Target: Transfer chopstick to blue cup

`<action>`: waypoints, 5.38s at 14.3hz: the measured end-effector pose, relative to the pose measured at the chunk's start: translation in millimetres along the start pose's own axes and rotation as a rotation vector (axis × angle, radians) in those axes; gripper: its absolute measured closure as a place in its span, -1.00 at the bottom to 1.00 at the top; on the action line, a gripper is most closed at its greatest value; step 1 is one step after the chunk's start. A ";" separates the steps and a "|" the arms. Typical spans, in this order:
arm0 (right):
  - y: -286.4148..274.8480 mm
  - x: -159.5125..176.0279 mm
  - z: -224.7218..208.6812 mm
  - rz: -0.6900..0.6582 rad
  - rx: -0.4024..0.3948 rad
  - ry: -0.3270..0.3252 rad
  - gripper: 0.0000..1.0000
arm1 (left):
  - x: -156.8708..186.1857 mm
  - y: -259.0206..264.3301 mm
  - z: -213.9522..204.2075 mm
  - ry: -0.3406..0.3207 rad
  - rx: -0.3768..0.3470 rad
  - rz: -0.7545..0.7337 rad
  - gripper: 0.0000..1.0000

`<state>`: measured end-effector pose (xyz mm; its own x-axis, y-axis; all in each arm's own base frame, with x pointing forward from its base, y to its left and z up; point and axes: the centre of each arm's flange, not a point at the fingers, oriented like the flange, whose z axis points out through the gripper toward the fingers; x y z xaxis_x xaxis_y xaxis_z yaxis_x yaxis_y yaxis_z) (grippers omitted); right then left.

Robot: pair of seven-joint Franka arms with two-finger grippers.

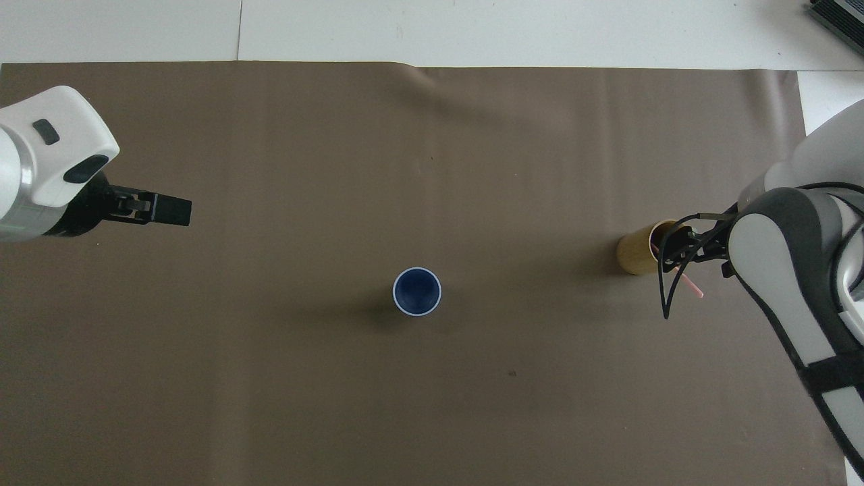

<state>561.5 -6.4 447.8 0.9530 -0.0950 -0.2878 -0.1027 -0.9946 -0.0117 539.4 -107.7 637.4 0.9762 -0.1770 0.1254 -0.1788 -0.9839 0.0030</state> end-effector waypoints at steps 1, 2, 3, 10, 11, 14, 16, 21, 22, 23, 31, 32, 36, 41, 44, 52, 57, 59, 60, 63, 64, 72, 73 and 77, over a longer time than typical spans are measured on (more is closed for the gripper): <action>-0.3 -1.9 1.9 -0.003 0.000 -0.005 -1.00 | -1.1 -5.2 -12.7 -0.006 0.009 0.002 -1.00; -0.3 -4.3 3.8 -0.006 0.000 -0.010 -0.87 | -1.7 -10.2 -23.5 -0.014 0.012 0.009 -1.00; -0.5 -6.4 4.9 -0.007 0.003 -0.014 -0.65 | -1.6 -16.3 -31.3 -0.024 0.015 0.014 -1.00; -3.7 -12.1 6.3 -0.003 0.041 -0.032 0.84 | 1.1 -36.9 -31.7 -0.083 0.020 0.007 -1.00; -3.7 -12.1 5.7 -0.003 0.041 -0.031 0.84 | -0.6 -36.5 -30.7 -0.097 0.020 0.007 -1.00; -3.4 -13.3 -0.6 -0.003 0.044 -0.037 0.84 | -6.5 -36.0 -28.7 -0.136 0.018 0.007 -1.00; 0.0 -14.7 -12.9 0.001 0.048 -0.041 0.84 | -8.3 -37.5 -29.4 -0.142 0.018 0.004 -1.00; -1.7 -27.3 -54.5 0.016 0.068 -0.056 0.84 | -9.6 -43.7 -30.3 -0.143 0.018 -0.008 -1.00; -3.4 -32.9 -65.5 0.022 0.076 -0.063 0.84 | -9.6 -44.0 -30.3 -0.143 0.018 -0.008 -1.00; -4.7 -39.2 -77.2 0.029 0.082 -0.067 0.84 | -9.6 -44.0 -30.2 -0.143 0.018 -0.008 -1.00; -71.9 -85.1 -123.3 0.270 0.246 -0.139 0.84 | -9.7 -43.8 -30.2 -0.144 0.018 -0.008 -1.00; -91.7 -87.8 -123.8 0.304 0.263 -0.145 0.84 | -9.7 -43.8 -30.2 -0.144 0.018 -0.008 -1.00; -170.4 -102.0 -124.6 0.444 0.339 -0.160 0.84 | -9.7 -43.9 -30.2 -0.144 0.018 -0.008 -1.00; -248.1 -121.1 -120.6 0.591 0.451 -0.199 0.84 | -9.7 -43.9 -30.2 -0.145 0.018 -0.008 -1.00; -278.0 -124.2 -111.9 0.657 0.535 -0.232 0.84 | -9.8 -43.9 -30.2 -0.145 0.018 -0.008 -1.00; -341.7 -116.3 -48.9 0.741 0.529 -0.267 0.84 | -9.8 -43.9 -30.2 -0.145 0.018 -0.008 -1.00; -330.9 -111.5 -22.4 0.776 0.489 -0.292 0.84 | -9.8 -43.8 -30.2 -0.145 0.018 -0.008 -1.00; -328.4 -109.9 -17.2 0.784 0.481 -0.297 0.84 | -9.8 -43.8 -30.2 -0.145 0.018 -0.008 -1.00; -327.7 -108.4 -13.7 0.790 0.480 -0.298 0.84 | -9.8 -43.8 -30.2 -0.145 0.018 -0.008 -1.00; -330.1 -95.4 2.5 0.820 0.500 -0.274 0.84 | -9.8 -43.7 -30.2 -0.145 0.018 -0.008 -1.00; -330.4 -92.4 7.3 0.826 0.498 -0.274 0.84 | -9.8 -43.7 -30.2 -0.145 0.018 -0.008 -1.00; -318.9 -81.4 3.8 0.764 0.514 -0.233 -0.35 | -9.8 -43.7 -30.1 -0.145 0.018 -0.008 -1.00; -312.2 -76.5 -2.1 0.751 0.514 -0.206 -0.59 | -9.8 -43.7 -30.1 -0.145 0.018 -0.008 -1.00; -298.8 -71.9 -23.8 0.673 0.438 -0.037 -1.00 | -9.8 -43.7 -30.1 -0.145 0.018 -0.008 -1.00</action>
<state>530.4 296.6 494.8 0.6374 -0.6597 -0.3980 -0.7617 -0.6173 -0.1968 534.0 -62.2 665.9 0.9853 -0.1697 -0.0193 -0.1700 -0.9853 -0.0147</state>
